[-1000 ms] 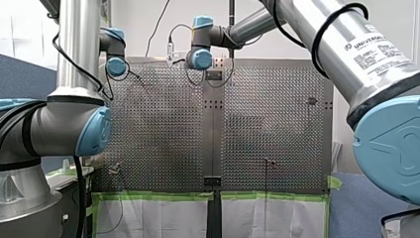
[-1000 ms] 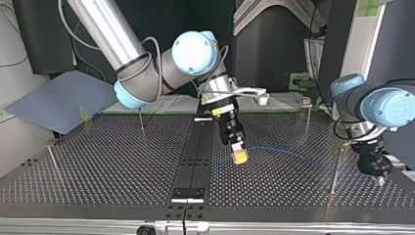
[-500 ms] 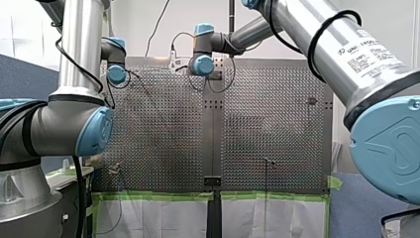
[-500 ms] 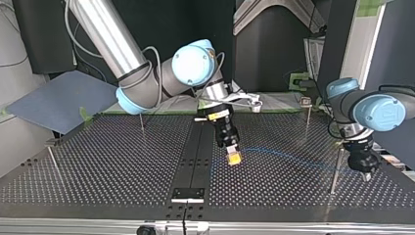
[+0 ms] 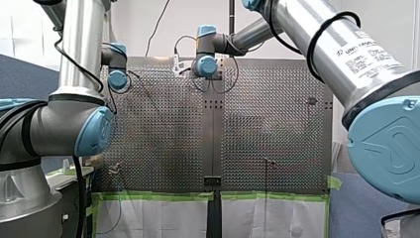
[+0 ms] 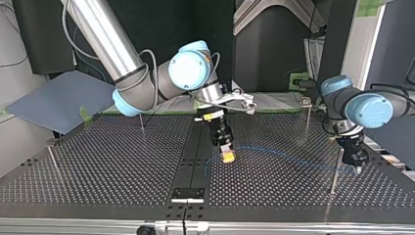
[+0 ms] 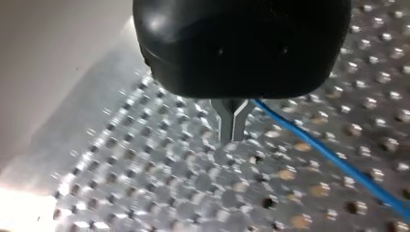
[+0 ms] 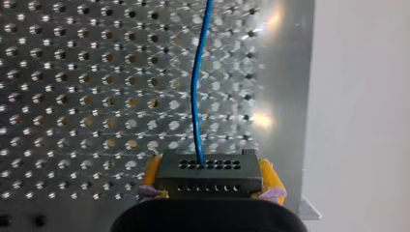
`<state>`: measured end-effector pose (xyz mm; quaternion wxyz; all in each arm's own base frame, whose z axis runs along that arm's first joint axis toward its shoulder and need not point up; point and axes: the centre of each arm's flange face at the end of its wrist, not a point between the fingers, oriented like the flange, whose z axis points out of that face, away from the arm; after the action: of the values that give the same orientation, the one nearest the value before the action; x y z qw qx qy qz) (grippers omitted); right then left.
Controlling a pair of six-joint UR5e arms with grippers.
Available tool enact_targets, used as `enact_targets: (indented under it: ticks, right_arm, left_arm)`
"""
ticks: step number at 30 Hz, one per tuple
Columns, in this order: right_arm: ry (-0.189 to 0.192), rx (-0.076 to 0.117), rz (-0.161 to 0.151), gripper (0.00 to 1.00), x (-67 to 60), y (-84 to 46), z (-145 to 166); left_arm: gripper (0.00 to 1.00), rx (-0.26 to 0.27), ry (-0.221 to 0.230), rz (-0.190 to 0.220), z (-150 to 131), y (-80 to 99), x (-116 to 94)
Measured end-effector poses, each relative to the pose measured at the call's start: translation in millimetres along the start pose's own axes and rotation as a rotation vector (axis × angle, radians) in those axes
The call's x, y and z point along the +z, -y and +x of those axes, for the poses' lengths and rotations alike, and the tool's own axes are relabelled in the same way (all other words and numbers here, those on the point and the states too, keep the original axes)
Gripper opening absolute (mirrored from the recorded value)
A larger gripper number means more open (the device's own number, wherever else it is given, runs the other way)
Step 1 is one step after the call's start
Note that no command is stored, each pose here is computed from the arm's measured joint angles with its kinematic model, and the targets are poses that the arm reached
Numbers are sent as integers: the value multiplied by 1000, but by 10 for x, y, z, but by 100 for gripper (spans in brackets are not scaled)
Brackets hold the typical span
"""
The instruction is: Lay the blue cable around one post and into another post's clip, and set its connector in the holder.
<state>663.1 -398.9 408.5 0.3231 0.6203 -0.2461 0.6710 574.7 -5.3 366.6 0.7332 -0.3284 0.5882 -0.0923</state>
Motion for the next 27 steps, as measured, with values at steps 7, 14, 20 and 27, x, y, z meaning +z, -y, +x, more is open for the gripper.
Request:
enact_targets:
  ticks: [7, 14, 20, 27]
  right_arm:
    - [42, -18, -2, 0, -37, -13, -97]
    - [69, -25, -12, 0, -73, -51, -323]
    - [108, -35, -28, 0, -111, -173, -549]
    - [125, -40, -41, 0, -116, -263, -622]
  left_arm:
    - [0, -10, -20, -3, 124, -49, -1]
    - [0, -25, -20, 2, 179, -85, -30]
    - [0, -48, -17, 31, 224, -85, -39]
    - [25, -53, -26, 77, 238, -38, -25]
